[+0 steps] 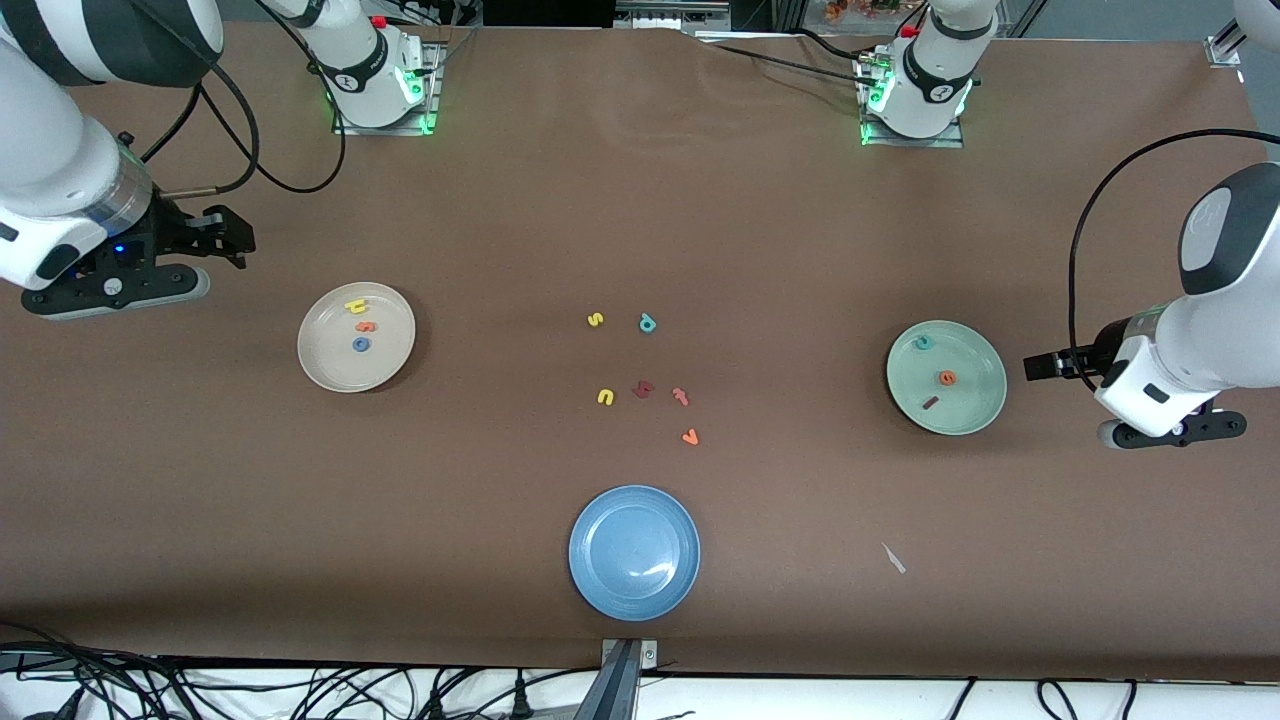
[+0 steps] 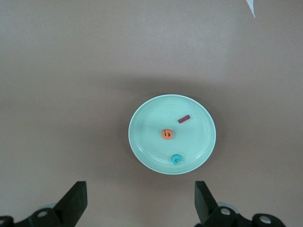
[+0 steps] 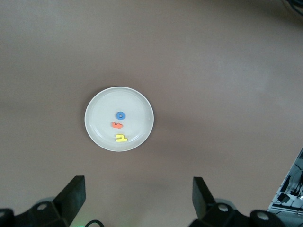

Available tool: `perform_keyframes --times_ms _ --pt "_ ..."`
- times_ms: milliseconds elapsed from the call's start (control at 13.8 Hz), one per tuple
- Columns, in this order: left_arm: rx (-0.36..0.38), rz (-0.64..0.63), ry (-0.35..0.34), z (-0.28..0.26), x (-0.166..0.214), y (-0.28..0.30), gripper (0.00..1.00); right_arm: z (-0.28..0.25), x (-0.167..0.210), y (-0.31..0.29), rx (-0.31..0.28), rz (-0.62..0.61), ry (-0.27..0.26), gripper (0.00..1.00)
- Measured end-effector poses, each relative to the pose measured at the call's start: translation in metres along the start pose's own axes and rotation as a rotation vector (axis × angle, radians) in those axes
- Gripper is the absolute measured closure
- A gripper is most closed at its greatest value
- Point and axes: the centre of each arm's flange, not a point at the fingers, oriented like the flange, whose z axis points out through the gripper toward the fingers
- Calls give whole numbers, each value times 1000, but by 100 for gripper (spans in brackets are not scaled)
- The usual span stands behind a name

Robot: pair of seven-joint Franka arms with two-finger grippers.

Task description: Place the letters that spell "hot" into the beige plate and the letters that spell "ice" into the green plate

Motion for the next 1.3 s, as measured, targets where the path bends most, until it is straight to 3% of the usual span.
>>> perform_keyframes --times_ms 652,942,1304 --pt "-2 0 3 0 1 0 0 2 1 -4 9 13 -11 0" --pt "-6 -2 9 1 3 -1 0 8 -1 15 74 44 -12 0" --pt "-7 -2 11 1 3 -1 0 10 -2 18 86 48 -17 0"
